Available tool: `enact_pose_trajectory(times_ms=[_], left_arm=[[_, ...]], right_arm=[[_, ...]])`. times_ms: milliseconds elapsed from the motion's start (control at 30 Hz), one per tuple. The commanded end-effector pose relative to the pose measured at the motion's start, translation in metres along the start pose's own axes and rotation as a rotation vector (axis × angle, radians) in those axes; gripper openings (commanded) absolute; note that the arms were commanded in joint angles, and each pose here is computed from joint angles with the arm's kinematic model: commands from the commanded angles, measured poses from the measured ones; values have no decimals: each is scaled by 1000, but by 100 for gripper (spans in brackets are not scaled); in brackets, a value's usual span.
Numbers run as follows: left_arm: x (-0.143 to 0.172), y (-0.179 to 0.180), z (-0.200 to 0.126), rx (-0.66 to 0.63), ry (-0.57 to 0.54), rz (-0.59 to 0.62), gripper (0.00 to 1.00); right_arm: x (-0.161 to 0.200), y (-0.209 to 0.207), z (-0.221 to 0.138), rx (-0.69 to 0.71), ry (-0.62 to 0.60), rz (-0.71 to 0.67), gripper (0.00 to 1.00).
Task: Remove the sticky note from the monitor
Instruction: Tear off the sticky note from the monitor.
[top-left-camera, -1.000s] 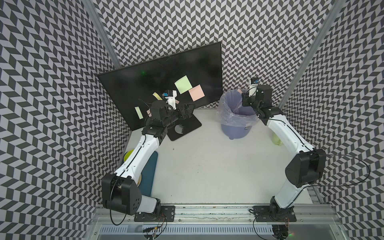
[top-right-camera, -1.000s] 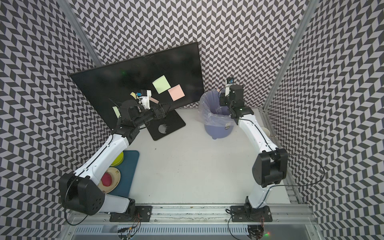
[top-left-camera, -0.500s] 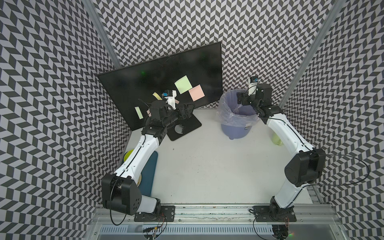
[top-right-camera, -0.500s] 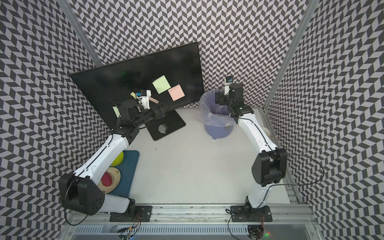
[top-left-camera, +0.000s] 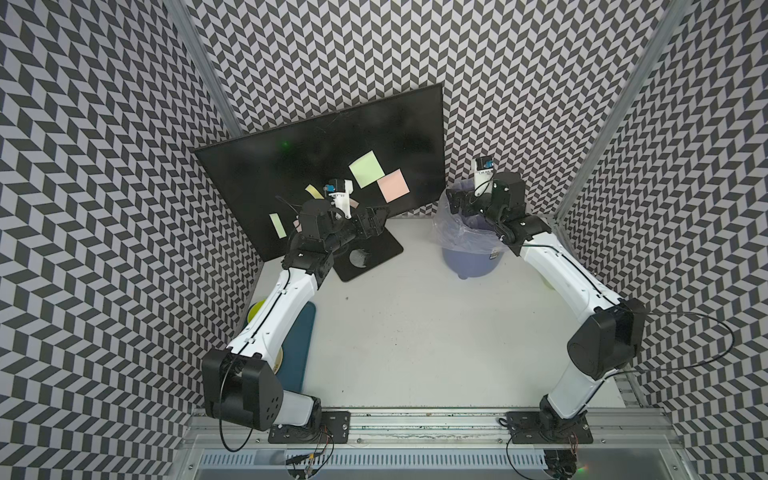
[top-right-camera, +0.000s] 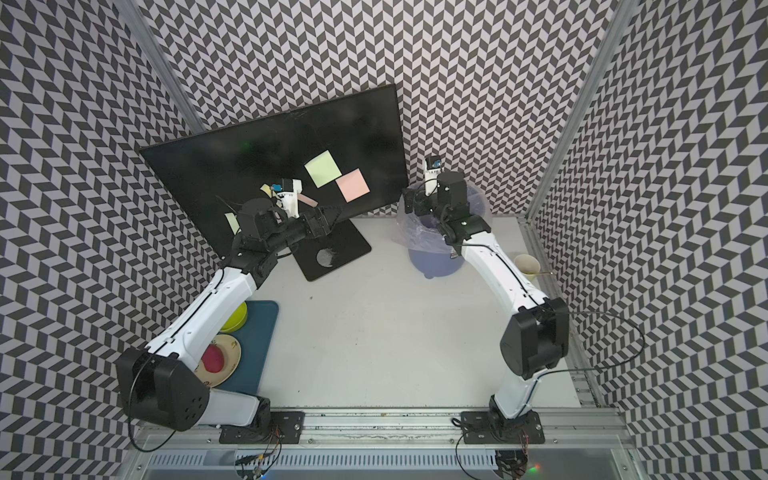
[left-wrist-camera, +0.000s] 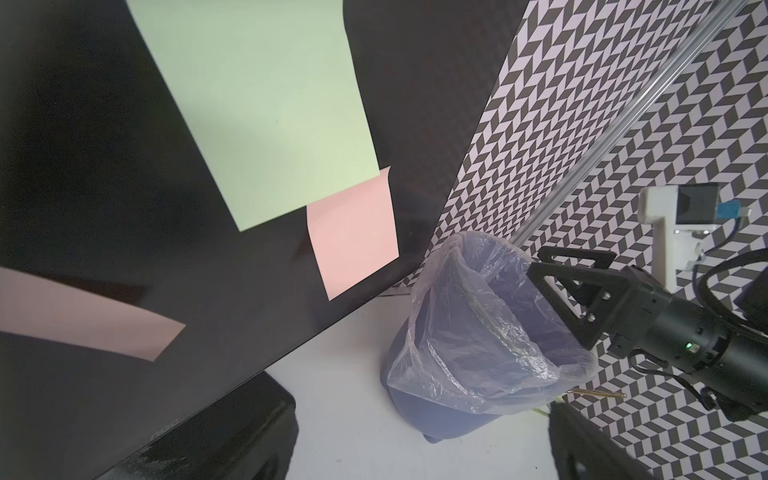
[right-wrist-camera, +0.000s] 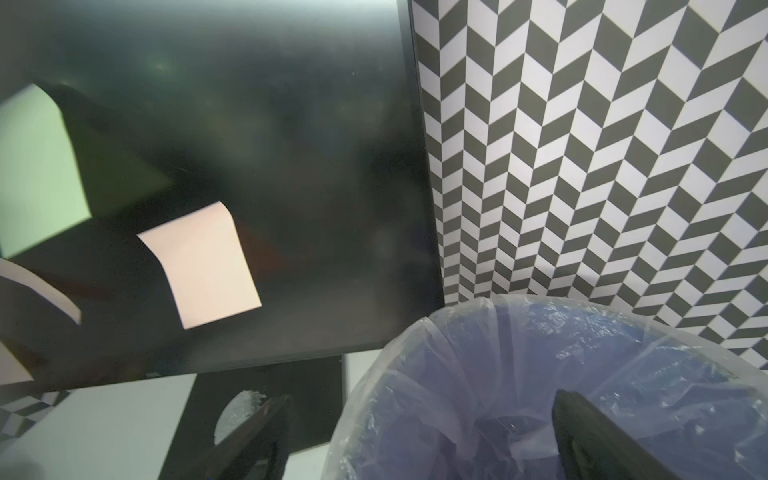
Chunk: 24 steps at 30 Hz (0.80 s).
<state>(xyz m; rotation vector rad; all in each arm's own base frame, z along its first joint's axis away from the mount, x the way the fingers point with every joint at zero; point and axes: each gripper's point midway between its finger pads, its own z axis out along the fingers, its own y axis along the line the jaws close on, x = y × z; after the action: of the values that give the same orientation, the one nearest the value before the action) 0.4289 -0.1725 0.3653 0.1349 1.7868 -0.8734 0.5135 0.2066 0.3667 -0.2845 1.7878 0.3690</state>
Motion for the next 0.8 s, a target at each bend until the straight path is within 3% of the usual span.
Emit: enact_pose_trajectory(times_ms=[0, 267, 467, 767], left_arm=[[-24, -16, -14, 28, -48, 47, 100], [-25, -11, -21, 23, -49, 40, 100], [-28, -9, -29, 13, -59, 44, 100], [-29, -4, -38, 7, -62, 42, 100]], right_arm=[[-30, 48, -8, -168, -100, 42, 99], [-34, 114, 5, -445, -126, 258, 98], [-19, 137, 32, -532, -91, 426, 94], [-3, 155, 57, -558, -82, 503, 93]])
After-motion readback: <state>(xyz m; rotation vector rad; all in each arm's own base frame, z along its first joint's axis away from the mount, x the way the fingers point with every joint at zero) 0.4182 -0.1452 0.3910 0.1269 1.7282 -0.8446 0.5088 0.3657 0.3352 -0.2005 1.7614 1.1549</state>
